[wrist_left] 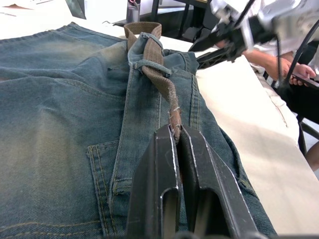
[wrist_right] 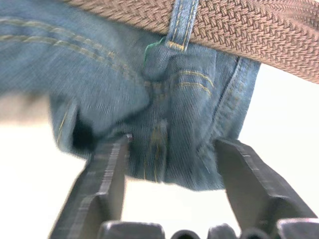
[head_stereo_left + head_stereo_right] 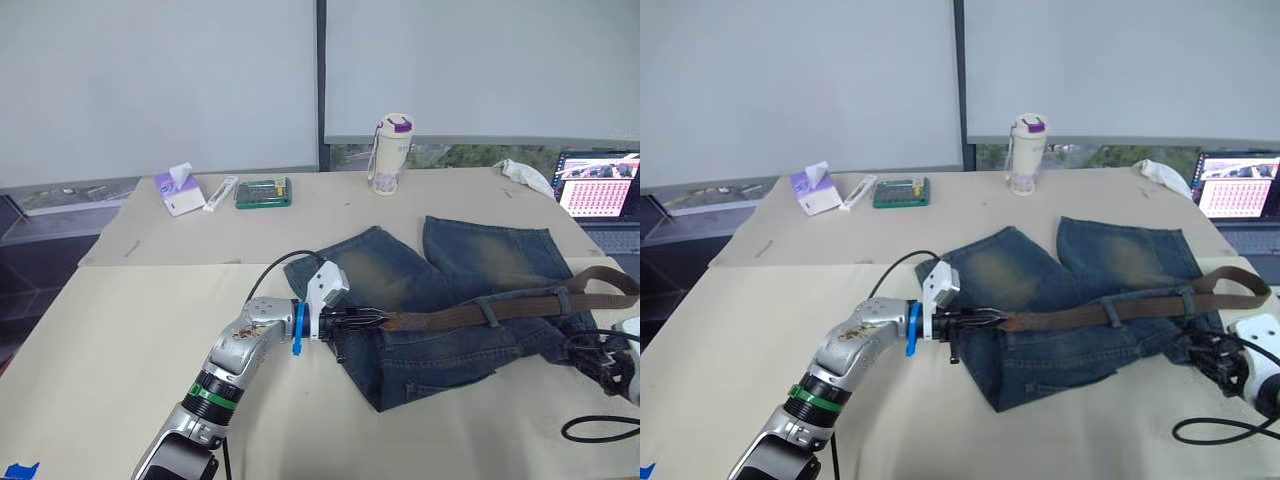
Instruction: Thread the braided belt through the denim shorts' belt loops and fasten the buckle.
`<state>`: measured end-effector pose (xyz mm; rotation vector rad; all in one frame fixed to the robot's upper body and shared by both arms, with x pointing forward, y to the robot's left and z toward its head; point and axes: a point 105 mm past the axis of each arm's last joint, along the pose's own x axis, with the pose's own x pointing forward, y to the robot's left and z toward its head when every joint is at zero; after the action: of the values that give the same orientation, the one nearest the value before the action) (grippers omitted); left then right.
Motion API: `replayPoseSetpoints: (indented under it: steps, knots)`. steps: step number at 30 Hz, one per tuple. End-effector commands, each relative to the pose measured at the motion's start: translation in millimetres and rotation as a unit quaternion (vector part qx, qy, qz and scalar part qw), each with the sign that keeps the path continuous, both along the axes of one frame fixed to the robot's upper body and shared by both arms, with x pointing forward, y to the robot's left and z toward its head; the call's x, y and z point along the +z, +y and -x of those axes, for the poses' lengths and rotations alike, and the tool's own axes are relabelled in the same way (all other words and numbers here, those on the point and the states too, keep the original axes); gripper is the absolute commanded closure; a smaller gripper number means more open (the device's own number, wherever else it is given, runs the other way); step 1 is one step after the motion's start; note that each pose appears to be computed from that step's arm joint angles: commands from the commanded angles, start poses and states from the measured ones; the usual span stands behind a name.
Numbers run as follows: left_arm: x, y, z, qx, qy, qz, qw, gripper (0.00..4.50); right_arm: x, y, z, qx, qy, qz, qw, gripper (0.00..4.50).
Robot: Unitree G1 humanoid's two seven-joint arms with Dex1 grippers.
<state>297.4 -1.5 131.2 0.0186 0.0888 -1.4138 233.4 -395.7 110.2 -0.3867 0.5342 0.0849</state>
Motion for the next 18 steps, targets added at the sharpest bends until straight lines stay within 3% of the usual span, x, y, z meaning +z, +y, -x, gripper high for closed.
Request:
replayPoseSetpoints:
  steps: [1, 4, 7, 9, 15, 18]
  knots:
    - [12.4, 0.3, -1.2, 0.000, -0.022, 0.014, 1.000, 4.50, 36.6, 18.1, -0.9, 0.070, -0.024, -0.004, 0.997, 0.07]
    - [13.5, 1.7, -3.7, 0.004, -0.024, 0.015, 1.000, 4.50, 60.3, 100.5, -0.8, 0.264, -0.033, -0.049, 0.963, 0.07]
    - [12.9, 1.7, -4.4, 0.005, -0.022, 0.015, 1.000, 4.50, 53.2, 153.3, 10.0, 0.363, 0.002, -0.085, 0.928, 0.07]
    - [13.1, 0.1, -3.3, 0.001, -0.021, 0.016, 1.000, 4.50, 36.4, 197.9, 21.5, 0.455, 0.048, -0.075, 0.886, 0.07]
    - [15.8, 0.1, -6.1, 0.005, -0.025, 0.016, 1.000, 4.50, 5.2, 244.0, 20.8, 0.552, 0.082, -0.030, 0.829, 0.07]
    - [16.1, 0.8, -6.5, 0.007, -0.025, 0.017, 1.000, 4.50, -8.8, 251.3, 12.4, 0.562, 0.086, -0.008, 0.823, 0.07]
